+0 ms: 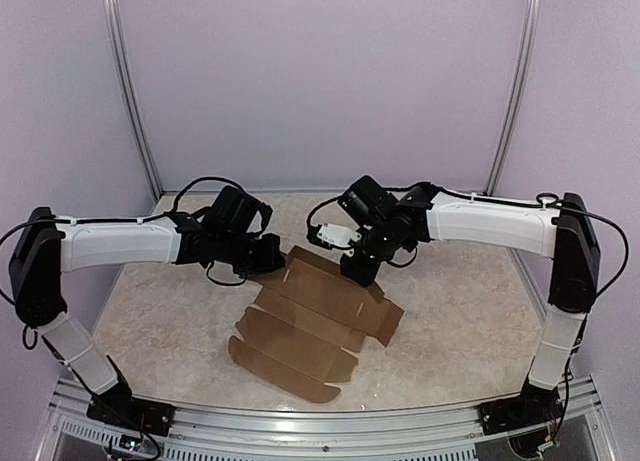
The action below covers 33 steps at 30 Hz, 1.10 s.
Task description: Fold the paper box
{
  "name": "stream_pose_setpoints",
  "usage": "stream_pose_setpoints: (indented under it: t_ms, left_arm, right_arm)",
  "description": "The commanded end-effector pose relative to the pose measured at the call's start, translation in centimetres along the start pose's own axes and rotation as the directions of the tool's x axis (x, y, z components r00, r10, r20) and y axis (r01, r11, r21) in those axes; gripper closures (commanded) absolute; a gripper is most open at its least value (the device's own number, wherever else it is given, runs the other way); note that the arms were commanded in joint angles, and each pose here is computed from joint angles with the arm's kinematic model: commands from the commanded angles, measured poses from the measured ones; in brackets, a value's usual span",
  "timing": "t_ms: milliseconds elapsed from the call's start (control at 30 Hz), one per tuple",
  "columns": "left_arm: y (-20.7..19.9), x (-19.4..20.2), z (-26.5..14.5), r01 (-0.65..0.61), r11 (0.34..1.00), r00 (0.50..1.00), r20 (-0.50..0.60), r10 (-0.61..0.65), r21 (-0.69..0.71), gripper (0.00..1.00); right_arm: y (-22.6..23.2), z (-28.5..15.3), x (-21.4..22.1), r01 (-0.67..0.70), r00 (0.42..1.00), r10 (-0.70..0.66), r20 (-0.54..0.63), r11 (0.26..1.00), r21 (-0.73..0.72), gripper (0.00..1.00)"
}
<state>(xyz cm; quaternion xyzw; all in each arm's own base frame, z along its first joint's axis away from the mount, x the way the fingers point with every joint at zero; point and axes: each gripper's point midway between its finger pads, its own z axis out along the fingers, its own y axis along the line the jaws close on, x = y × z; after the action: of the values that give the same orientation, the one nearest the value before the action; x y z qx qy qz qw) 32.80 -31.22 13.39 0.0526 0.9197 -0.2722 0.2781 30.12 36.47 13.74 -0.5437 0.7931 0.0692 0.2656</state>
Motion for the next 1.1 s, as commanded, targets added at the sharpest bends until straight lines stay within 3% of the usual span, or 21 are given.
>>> stream_pose_setpoints:
  t_ms: [0,367,1067]
  left_arm:
    - [3.2,1.4,-1.0,-0.039,0.991,0.999,-0.024,0.036,-0.132,1.00]
    - [7.2,4.6,-0.9,-0.084,0.960,0.994,-0.092,0.062,-0.266,1.00]
    - [9.1,9.7,0.6,-0.209,0.912,0.961,-0.249,0.124,-0.352,1.00]
  right_arm:
    - [0.8,1.3,0.9,-0.028,0.999,0.025,-0.034,0.995,-0.091,1.00]
    - [1.4,3.9,2.9,-0.086,0.993,0.071,-0.098,0.984,-0.158,1.00]
    - [1.3,5.6,3.3,-0.127,0.988,0.110,-0.113,0.978,-0.163,1.00]
